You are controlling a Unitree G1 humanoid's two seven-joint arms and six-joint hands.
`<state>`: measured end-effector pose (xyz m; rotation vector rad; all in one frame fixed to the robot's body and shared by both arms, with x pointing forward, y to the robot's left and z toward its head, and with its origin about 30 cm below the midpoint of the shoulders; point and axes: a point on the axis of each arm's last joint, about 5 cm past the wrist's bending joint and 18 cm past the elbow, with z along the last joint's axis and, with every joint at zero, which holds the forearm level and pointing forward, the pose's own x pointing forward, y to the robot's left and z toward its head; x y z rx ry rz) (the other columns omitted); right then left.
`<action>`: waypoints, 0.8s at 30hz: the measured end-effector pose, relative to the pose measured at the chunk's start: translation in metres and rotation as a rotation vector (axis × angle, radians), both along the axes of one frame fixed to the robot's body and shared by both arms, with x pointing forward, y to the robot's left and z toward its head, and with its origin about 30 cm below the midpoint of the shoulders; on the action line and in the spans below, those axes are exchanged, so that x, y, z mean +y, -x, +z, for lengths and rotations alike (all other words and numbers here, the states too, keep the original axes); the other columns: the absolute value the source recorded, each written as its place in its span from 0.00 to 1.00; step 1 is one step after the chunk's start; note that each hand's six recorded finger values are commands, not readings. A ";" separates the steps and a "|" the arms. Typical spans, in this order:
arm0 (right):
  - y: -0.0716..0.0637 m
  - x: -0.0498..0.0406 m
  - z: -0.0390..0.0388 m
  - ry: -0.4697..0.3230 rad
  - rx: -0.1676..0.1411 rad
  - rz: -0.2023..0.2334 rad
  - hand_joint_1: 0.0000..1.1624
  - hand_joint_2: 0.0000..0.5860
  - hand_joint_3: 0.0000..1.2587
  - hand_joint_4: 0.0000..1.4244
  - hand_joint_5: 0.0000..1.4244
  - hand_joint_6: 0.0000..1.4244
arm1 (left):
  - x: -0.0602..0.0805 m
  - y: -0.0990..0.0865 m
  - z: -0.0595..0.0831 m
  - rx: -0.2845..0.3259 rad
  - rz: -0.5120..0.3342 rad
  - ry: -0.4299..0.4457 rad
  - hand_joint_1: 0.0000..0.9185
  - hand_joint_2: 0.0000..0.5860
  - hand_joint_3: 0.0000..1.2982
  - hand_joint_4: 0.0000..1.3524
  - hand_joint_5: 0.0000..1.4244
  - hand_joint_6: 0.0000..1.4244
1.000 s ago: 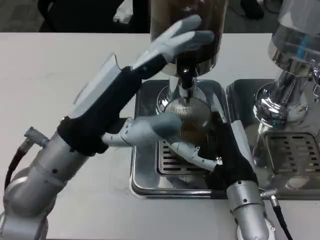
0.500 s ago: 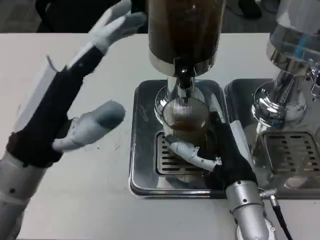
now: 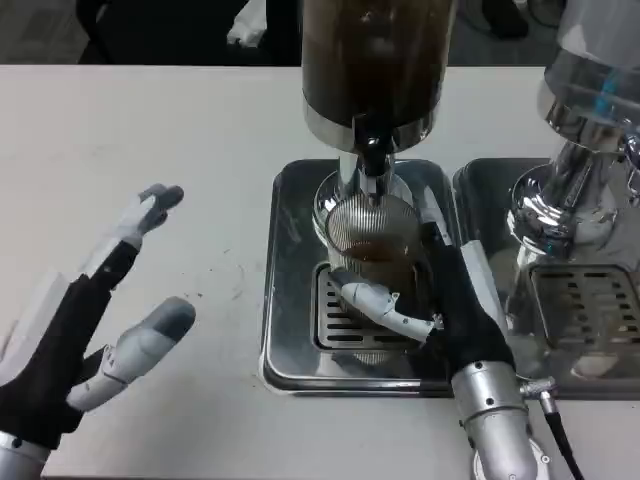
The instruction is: Grasp the cup under the faucet to collect the drink, then remove the cup.
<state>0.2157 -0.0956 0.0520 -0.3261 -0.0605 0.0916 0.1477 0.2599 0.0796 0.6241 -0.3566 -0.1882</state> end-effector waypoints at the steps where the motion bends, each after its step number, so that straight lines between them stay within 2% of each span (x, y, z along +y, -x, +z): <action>1: 0.000 0.0002 -0.0002 -0.001 0.001 -0.001 0.68 0.32 0.00 0.00 0.00 0.11 | 0.000 0.000 -0.001 0.002 0.002 -0.006 0.00 0.25 0.07 0.00 0.06 0.01; 7: 0.000 0.0030 -0.0015 -0.013 -0.002 -0.006 0.68 0.32 0.00 0.00 0.01 0.13 | 0.000 0.007 -0.017 0.094 -0.004 -0.074 0.00 0.26 0.07 0.00 0.06 0.01; 11: -0.003 0.0044 -0.0018 -0.020 -0.001 -0.003 0.69 0.32 0.00 0.00 0.03 0.14 | -0.003 0.011 -0.028 0.144 -0.005 -0.079 0.00 0.27 0.08 0.00 0.06 0.00; 15: -0.003 0.0047 -0.0027 -0.033 -0.001 -0.004 0.70 0.32 0.00 0.00 0.04 0.15 | -0.004 0.013 -0.032 0.163 -0.007 -0.076 0.00 0.28 0.09 0.00 0.06 0.00; 24: -0.004 0.0058 -0.0037 -0.041 -0.006 0.003 0.80 0.32 0.00 0.12 0.15 0.23 | -0.003 0.013 -0.033 0.156 0.009 -0.065 0.00 0.27 0.10 0.00 0.06 0.00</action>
